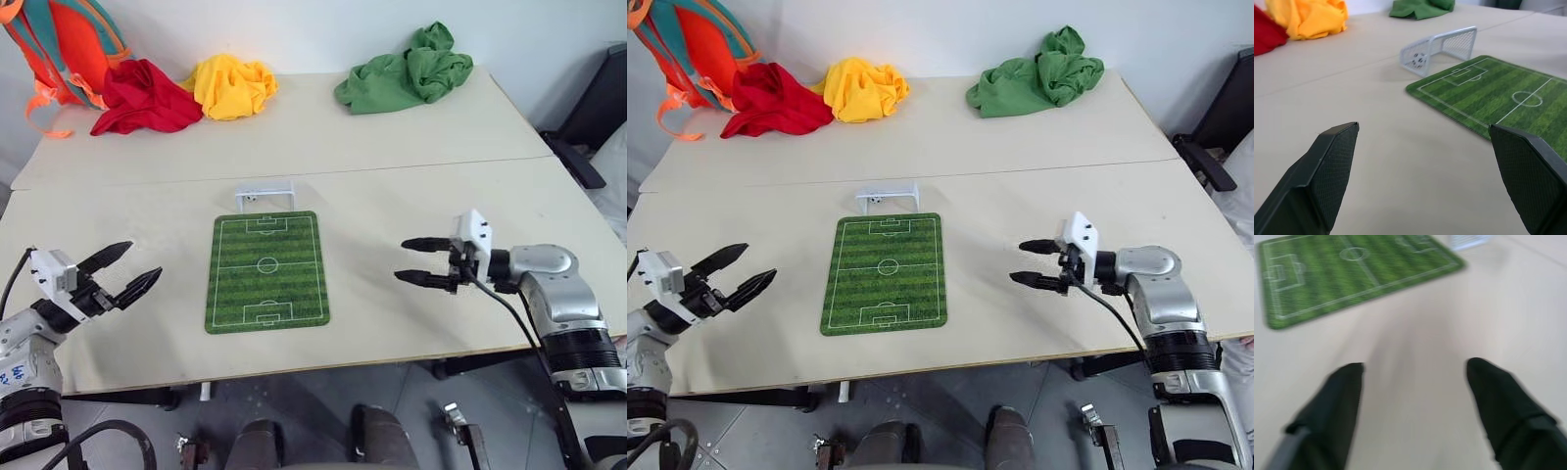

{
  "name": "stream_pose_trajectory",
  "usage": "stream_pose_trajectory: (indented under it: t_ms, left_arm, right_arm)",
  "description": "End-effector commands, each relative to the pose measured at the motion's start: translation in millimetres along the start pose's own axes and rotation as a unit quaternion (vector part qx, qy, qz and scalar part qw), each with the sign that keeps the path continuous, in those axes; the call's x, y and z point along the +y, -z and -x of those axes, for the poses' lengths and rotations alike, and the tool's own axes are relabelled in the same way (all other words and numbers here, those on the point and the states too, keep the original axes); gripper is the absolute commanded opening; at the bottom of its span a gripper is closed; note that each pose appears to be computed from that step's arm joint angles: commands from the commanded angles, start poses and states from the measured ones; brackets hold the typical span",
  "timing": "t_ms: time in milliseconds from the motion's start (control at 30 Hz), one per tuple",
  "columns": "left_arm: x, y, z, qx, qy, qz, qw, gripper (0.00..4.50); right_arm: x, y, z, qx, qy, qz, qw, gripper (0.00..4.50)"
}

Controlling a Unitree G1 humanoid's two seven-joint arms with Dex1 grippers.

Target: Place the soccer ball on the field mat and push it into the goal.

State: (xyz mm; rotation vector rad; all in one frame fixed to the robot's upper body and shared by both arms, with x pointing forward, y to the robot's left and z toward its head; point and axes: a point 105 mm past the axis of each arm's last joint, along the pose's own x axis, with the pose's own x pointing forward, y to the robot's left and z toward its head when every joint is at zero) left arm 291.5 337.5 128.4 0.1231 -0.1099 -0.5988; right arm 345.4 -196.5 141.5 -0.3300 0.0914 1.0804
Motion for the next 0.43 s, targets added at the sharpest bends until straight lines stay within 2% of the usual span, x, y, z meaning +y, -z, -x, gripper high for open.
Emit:
stream_pose_trajectory:
  t_ms: [33,433]
  left_arm:
    - [12,-12,11,-0.012,-0.016,-0.02,1.0,4.5]
    - [6,-9,21,-0.003,-0.014,-0.029,0.999,4.5]
  right_arm:
    - [-12,-9,12,-0.026,0.025,0.044,0.998,4.49]
    - [-22,0,25,-0.011,0.056,0.034,0.998,4.49]
